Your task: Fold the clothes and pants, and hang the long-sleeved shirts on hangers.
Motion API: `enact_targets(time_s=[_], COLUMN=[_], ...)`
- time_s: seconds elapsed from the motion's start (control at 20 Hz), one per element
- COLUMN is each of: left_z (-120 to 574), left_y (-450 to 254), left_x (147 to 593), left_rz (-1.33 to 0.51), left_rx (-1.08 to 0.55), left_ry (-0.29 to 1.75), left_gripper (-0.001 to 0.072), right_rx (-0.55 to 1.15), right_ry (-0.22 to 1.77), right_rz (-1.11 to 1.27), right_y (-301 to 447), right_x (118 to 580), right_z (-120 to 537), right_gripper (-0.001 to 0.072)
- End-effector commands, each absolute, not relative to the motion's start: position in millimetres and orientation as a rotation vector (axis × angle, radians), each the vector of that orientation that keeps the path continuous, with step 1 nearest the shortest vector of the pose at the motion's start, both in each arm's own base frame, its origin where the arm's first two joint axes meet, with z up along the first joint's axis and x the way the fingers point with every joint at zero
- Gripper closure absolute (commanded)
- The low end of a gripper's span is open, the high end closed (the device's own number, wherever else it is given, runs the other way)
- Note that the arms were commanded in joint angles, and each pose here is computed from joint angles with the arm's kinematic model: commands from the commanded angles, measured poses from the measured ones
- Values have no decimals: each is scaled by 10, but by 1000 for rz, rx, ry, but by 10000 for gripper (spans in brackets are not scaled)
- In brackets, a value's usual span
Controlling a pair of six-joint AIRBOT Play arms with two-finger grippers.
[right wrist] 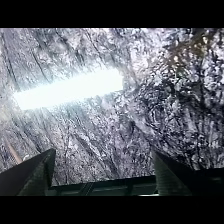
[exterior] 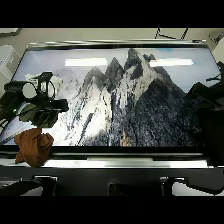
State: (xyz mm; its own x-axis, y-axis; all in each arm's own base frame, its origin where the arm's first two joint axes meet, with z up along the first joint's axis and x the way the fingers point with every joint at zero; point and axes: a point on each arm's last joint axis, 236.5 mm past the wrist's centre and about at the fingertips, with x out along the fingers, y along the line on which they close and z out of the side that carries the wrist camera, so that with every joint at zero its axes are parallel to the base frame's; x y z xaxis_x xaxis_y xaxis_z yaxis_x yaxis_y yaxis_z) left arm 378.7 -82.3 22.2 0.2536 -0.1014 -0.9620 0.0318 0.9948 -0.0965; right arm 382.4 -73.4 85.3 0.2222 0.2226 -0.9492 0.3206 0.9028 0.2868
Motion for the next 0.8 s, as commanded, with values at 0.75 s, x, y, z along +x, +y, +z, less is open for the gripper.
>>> enact_targets(time_s=[0.75], left_z=[258], left_y=[-857], left_x=[3844], left_rz=[-74], left_rx=[-110], left_ry=[1287], left_gripper=[1], right_rx=[503], right_ry=[1039], right_rz=[-151], right_y=[-1000], right_x=[4533], right_z=[1037], right_gripper=[32])
